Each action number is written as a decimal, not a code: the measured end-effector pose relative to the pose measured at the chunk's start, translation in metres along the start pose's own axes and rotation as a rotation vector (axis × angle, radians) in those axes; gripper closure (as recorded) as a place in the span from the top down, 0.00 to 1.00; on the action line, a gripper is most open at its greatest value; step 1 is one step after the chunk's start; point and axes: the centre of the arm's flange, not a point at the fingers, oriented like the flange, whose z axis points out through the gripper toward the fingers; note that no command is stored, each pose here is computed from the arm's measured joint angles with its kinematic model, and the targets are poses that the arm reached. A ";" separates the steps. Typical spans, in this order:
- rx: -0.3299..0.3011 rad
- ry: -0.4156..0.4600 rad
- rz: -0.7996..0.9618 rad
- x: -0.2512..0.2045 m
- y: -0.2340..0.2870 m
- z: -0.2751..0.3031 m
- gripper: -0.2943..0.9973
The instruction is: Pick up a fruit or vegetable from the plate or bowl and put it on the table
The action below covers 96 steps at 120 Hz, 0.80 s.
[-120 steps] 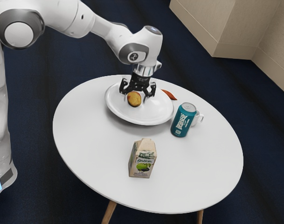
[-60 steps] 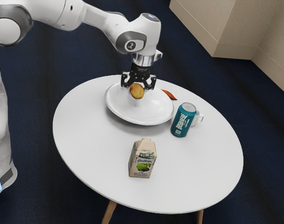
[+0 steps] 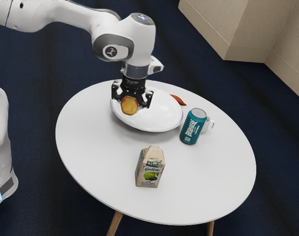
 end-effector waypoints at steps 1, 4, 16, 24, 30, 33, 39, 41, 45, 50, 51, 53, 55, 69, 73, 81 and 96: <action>0.000 0.001 0.004 -0.002 0.000 0.000 0.47; -0.001 0.006 0.016 -0.008 -0.001 -0.002 0.47; -0.002 0.016 0.056 -0.026 -0.002 -0.006 0.48; -0.003 0.017 0.066 -0.032 -0.005 -0.006 0.48; -0.002 0.015 0.071 -0.034 -0.008 -0.005 0.47; -0.002 0.015 0.072 -0.034 -0.009 -0.005 0.47; -0.002 0.013 0.075 -0.035 -0.009 -0.005 0.48; -0.001 0.013 0.077 -0.035 -0.010 -0.005 0.48; -0.001 0.012 0.079 -0.035 -0.010 -0.005 0.47; -0.002 0.011 0.083 -0.036 -0.009 -0.005 0.54; -0.003 0.011 0.085 -0.037 -0.009 -0.005 0.55; -0.005 0.011 0.089 -0.038 -0.009 -0.006 0.58; -0.007 0.011 0.094 -0.040 -0.008 -0.007 0.60; -0.016 0.011 0.112 -0.047 -0.007 -0.010 0.70; -0.018 0.011 0.114 -0.047 -0.007 -0.010 0.71; -0.019 0.010 0.117 -0.047 -0.007 -0.011 0.73; -0.019 0.008 0.121 -0.047 -0.007 -0.011 0.76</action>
